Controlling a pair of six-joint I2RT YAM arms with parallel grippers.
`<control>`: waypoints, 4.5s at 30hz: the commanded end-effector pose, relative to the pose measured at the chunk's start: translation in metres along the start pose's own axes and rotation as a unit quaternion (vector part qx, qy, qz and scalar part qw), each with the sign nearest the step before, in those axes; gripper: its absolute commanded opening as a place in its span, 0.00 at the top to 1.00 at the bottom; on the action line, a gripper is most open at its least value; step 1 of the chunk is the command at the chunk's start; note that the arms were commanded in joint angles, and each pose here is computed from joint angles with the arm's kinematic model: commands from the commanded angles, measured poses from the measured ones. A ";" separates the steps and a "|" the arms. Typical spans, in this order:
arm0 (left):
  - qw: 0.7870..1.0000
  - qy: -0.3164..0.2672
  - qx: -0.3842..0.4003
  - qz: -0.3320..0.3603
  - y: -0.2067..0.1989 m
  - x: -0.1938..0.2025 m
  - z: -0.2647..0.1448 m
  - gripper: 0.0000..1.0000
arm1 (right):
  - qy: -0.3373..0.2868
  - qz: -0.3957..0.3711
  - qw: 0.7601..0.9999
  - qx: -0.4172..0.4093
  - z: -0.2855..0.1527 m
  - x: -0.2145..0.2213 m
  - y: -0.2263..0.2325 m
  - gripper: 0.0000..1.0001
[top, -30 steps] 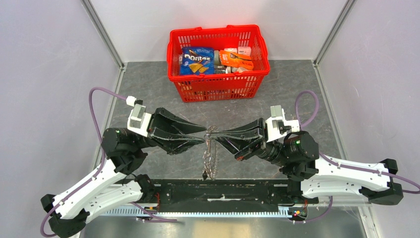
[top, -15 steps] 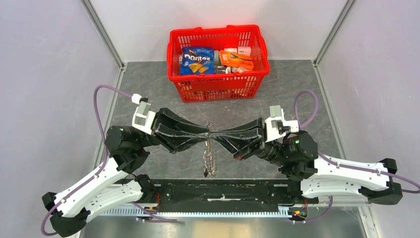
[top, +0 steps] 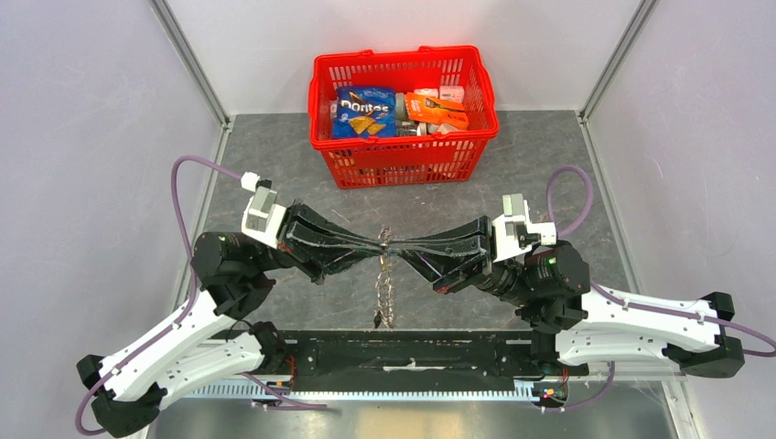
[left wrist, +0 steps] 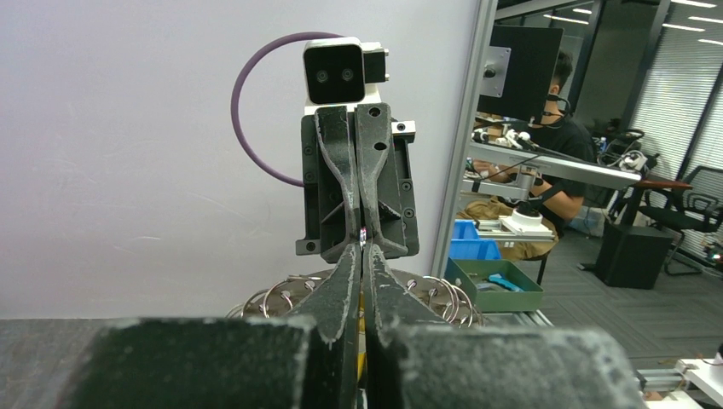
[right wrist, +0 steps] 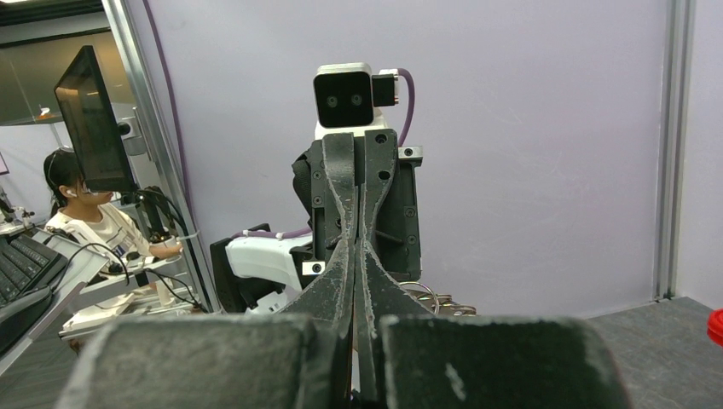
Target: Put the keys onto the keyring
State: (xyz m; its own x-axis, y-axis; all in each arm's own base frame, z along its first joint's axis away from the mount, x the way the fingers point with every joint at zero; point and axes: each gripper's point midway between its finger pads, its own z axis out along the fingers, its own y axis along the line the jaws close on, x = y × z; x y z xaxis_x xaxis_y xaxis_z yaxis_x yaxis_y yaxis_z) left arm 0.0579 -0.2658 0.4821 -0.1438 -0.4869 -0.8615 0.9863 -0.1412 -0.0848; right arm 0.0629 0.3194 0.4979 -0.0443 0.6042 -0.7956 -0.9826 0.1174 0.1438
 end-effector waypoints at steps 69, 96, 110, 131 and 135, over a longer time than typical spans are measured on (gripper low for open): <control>0.979 0.145 0.062 -0.128 -0.024 0.026 0.006 0.98 | 0.390 0.006 0.921 0.008 -0.043 0.026 0.014 0.67; 0.982 0.136 0.049 -0.122 -0.018 0.024 0.009 0.98 | 0.404 0.006 0.915 0.014 -0.041 0.043 0.010 0.76; 0.982 0.135 0.046 -0.121 -0.017 0.025 0.009 0.98 | 0.405 0.018 0.914 0.015 -0.047 0.042 0.013 0.65; 0.982 0.135 0.046 -0.120 -0.016 0.025 0.010 0.98 | 0.394 0.025 0.918 0.022 -0.053 0.036 0.013 0.67; 0.983 0.135 0.046 -0.120 -0.016 0.025 0.010 0.98 | 0.395 0.021 0.918 0.020 -0.049 0.039 0.012 0.67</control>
State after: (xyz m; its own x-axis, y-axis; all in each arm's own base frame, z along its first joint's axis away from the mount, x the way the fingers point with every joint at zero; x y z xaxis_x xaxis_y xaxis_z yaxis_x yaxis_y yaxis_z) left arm 0.0440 -0.2914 0.4374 -0.3849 -0.1105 -0.9163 0.8960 -0.2831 -0.3422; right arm 0.0394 0.2998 0.4287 -0.2253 -0.1890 -0.9558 -0.9679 0.1555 0.1975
